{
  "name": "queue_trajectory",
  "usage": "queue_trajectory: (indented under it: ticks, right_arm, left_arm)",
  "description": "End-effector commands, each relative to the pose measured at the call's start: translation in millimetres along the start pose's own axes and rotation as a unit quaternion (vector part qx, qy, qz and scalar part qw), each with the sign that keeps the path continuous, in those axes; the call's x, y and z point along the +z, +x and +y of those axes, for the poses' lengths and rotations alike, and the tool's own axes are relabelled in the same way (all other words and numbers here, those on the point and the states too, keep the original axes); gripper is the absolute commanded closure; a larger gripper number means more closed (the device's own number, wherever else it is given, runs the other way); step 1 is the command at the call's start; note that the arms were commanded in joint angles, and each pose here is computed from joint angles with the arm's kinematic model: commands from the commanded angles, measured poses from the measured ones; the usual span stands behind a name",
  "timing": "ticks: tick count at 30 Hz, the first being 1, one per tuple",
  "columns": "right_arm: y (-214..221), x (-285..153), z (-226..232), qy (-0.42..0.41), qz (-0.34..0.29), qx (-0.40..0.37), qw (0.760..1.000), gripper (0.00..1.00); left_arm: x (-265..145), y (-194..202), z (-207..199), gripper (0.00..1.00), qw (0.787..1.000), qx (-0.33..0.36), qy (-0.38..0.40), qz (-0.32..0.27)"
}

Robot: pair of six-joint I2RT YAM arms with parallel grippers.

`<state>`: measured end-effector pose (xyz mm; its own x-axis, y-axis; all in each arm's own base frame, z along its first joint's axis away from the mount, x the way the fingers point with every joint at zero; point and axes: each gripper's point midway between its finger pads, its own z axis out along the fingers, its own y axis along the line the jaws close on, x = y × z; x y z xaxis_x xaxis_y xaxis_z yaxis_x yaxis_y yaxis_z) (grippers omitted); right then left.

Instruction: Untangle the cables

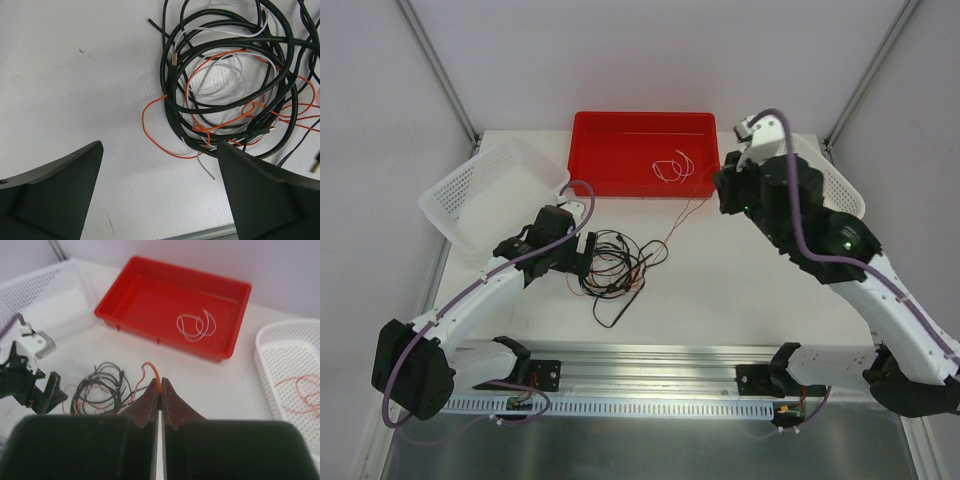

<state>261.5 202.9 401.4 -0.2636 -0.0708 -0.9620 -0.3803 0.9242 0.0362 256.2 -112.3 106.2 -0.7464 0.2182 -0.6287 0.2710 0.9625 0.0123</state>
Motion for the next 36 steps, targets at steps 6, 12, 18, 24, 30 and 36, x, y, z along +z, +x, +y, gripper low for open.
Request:
queue_trajectory:
  ticks: [6,12,18,24,30,36]
  right_arm:
    - [-111.9,-79.3,-33.6,0.003,-0.178,-0.003,0.984,0.99]
    - [-136.3,-101.8,-39.4,-0.008,-0.265,0.034,0.964,0.99]
    - [-90.4,-83.9,-57.2,0.051,-0.203,0.029,0.977,0.99]
    - [31.6,-37.7,-66.2,0.096,-0.073,0.034,0.992,0.99]
    - [173.5,-3.8,-74.2,0.137,0.091,0.05,0.985,0.94]
    - [253.8,1.7,-69.6,0.156,0.22,0.064,0.961,0.5]
  left_arm:
    - [-0.4,-9.5,0.2,0.01,1.0,-0.009,0.0,-0.011]
    - [0.5,-8.2,2.2,0.01,1.0,-0.009,-0.006,-0.008]
    - [-0.4,-9.2,3.6,0.01,1.0,-0.008,-0.009,-0.01]
    - [-0.8,-8.5,2.4,0.01,1.0,-0.01,-0.005,-0.009]
    - [-1.0,-7.5,0.8,0.01,1.0,-0.009,-0.001,-0.008]
    - [-1.7,-8.0,0.7,0.01,1.0,-0.01,0.0,-0.009]
